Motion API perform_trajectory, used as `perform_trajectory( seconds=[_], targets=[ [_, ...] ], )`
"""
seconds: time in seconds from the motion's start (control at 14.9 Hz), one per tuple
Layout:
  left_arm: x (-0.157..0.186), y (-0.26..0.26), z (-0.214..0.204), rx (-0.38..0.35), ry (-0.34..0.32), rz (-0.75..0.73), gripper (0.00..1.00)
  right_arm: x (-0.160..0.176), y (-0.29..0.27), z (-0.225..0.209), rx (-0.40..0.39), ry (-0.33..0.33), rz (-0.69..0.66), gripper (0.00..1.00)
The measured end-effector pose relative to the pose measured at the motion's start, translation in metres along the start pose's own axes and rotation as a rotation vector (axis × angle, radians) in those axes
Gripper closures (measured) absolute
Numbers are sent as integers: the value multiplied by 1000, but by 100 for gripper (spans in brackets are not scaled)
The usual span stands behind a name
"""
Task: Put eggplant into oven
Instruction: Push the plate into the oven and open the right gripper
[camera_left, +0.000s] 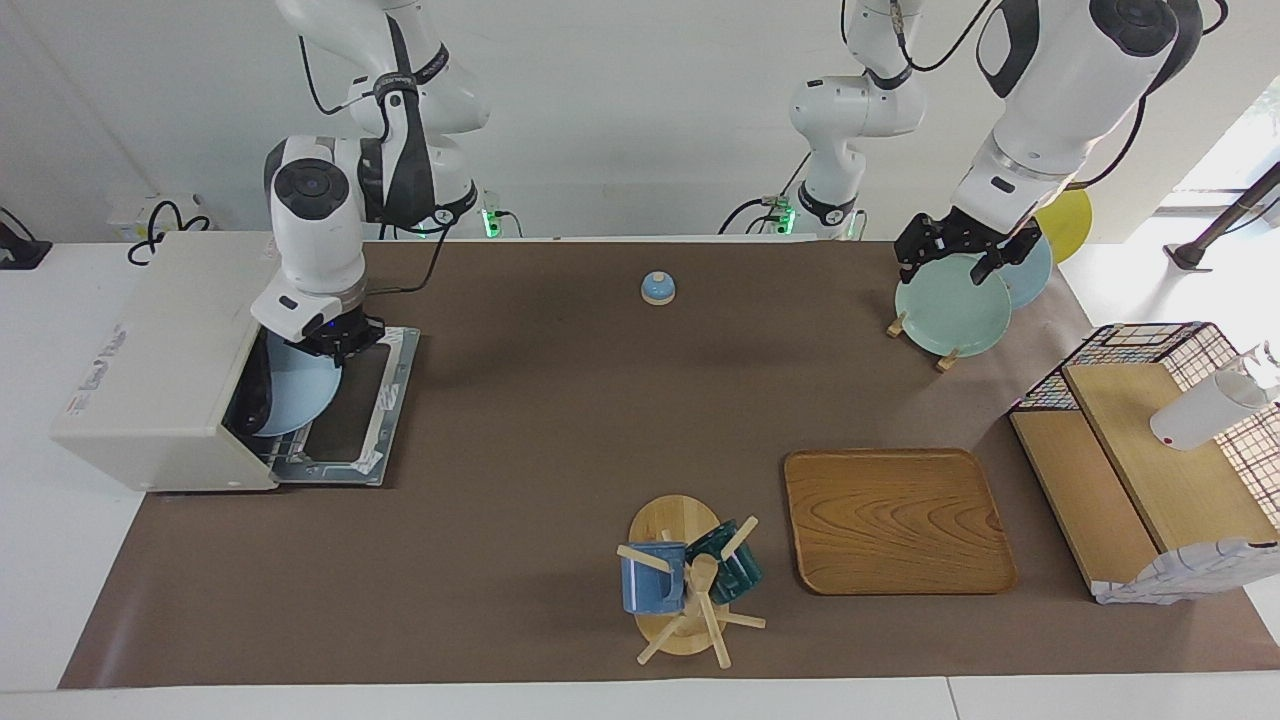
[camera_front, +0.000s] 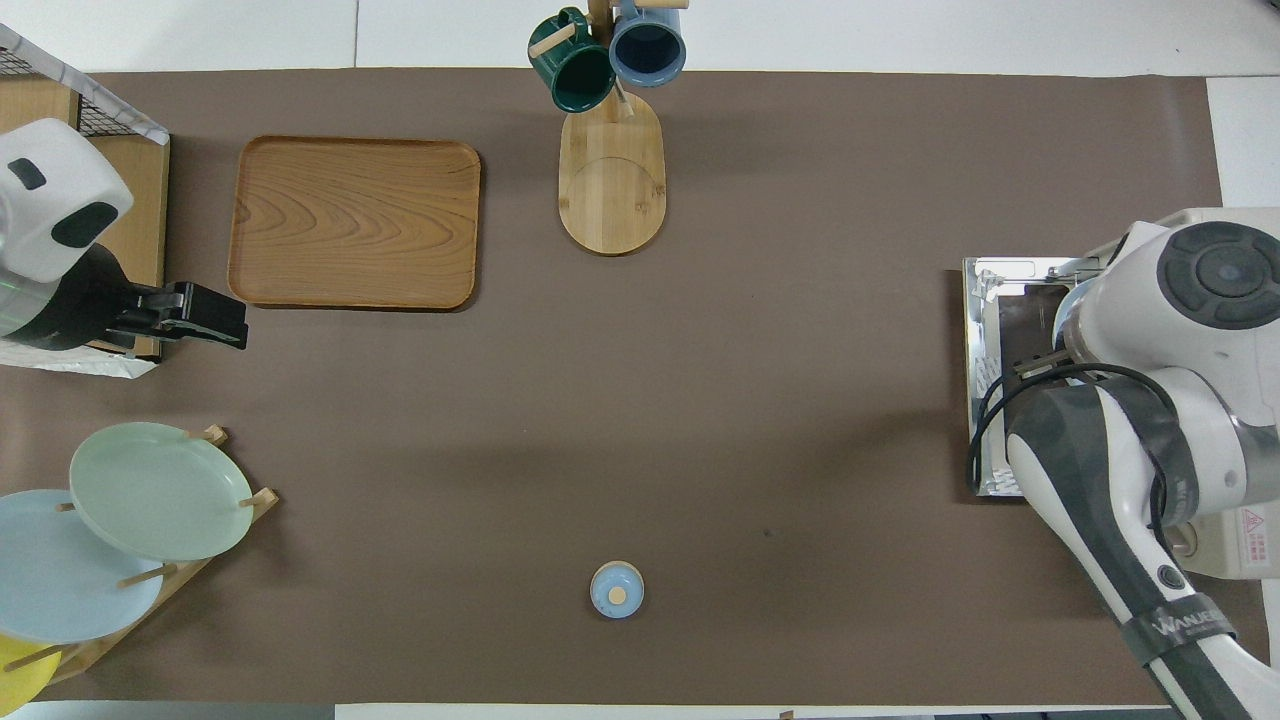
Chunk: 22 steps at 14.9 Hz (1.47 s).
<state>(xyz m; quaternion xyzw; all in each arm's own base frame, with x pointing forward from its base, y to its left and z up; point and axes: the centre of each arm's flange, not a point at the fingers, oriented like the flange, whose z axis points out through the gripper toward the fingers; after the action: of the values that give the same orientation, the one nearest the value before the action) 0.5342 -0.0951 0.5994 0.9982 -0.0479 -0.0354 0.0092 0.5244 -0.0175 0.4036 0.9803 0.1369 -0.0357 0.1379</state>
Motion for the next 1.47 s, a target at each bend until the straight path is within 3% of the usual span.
perform_trajectory(
  seconds=[0.74, 0.94, 1.47],
  targets=[
    [1, -11, 0, -1, 1, -20, 0, -22, 20, 28, 56, 21, 44, 98],
    [1, -11, 0, -1, 1, -20, 0, -24, 19, 31, 66, 16, 48, 80],
    [1, -11, 0, -1, 1, -20, 0, -15, 13, 8, 100, 15, 59, 77]
  ],
)
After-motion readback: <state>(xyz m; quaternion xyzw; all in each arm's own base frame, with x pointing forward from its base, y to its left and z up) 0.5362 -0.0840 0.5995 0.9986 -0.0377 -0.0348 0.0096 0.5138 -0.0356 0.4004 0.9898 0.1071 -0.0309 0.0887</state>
